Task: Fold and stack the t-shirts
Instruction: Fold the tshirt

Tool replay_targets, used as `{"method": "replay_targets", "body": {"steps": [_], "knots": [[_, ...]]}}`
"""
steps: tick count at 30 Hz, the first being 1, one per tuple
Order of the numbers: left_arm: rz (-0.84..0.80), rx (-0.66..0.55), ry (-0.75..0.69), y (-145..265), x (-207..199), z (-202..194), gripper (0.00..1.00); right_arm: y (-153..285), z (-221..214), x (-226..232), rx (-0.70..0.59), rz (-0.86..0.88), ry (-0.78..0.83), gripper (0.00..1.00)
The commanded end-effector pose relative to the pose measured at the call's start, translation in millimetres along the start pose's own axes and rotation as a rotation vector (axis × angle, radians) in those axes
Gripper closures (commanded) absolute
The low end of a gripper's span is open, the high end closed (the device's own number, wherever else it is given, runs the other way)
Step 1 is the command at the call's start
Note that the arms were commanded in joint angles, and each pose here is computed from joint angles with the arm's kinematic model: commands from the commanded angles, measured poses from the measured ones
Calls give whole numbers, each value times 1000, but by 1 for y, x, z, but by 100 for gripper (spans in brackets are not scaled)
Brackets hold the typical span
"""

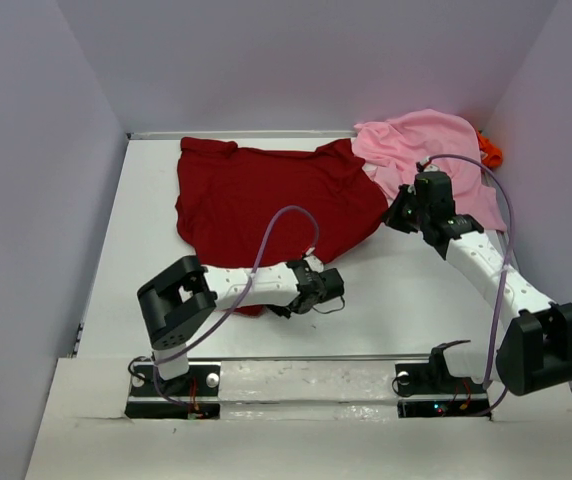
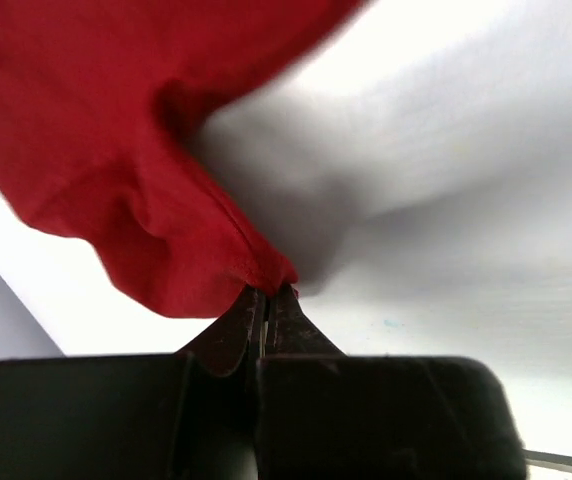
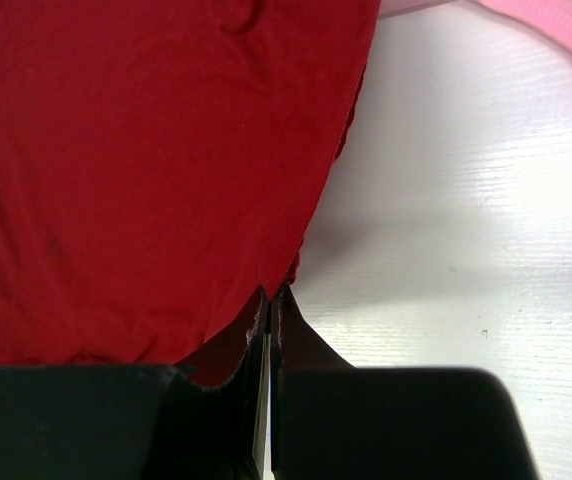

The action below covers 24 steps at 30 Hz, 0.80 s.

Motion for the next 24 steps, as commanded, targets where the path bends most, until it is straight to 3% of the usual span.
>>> {"method": "replay_targets", "body": {"steps": [1,14,24], "knots": [[90,-170,141,32,44,44,100,5,27,25,-71,81,25,100],[239,-204,120,45,107,79,100,-23,39,29,-40,44,35,100],[329,-198,232,39,174,88,100,-53,71,28,-75,-49,58,100]]}}
Point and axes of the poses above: each gripper's point midway between its finger pads, its own y axis back along the fingers, its own x axis along the line the jaws close on, z = x × y, the point moved 1 cm from there along y, back along the fingers, and after that the axes turned 5 degrees about -y, right-handed, at the moved point
